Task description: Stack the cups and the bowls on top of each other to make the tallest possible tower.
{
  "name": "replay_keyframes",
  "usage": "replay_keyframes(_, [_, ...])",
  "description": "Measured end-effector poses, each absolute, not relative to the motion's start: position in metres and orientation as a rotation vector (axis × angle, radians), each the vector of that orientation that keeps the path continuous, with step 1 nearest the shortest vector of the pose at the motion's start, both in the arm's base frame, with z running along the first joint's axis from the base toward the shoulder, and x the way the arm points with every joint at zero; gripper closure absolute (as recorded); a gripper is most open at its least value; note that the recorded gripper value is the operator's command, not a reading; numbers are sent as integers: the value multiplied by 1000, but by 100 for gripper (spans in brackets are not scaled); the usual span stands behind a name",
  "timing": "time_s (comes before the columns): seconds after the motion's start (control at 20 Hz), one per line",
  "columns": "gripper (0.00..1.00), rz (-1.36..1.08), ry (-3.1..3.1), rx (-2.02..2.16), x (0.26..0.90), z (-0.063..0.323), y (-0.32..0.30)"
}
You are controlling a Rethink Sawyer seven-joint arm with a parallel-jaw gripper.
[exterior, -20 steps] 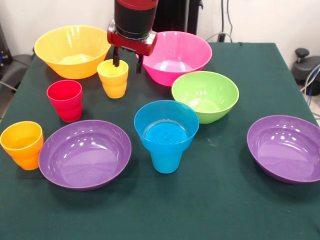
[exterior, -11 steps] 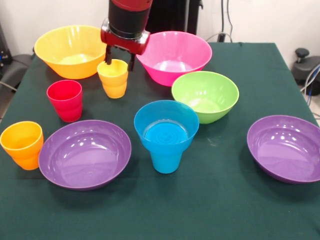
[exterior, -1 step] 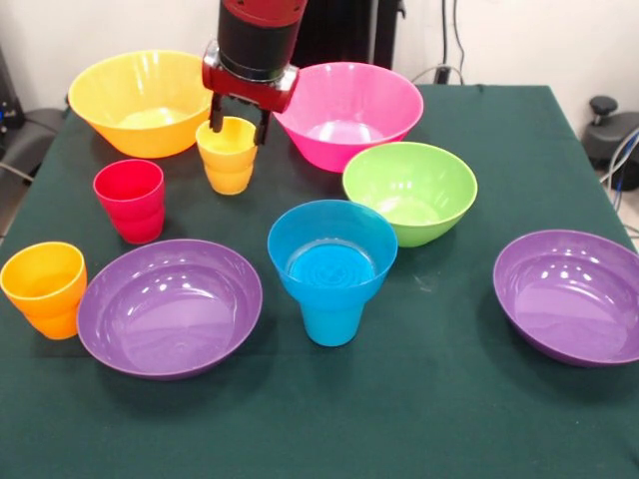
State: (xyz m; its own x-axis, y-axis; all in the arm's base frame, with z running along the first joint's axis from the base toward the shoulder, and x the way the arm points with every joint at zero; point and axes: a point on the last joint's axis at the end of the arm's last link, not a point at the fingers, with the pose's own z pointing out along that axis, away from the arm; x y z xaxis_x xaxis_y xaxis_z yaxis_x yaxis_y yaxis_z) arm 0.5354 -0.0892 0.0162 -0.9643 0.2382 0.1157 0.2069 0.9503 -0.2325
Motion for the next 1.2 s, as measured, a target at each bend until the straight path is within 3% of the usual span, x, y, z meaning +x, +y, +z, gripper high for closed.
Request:
replay_keyframes(0.7, [0, 257, -2992, -309, 523, -13, -73])
replay_keyframes(1.2, [0, 226, -2947, -362, 504, -7, -76])
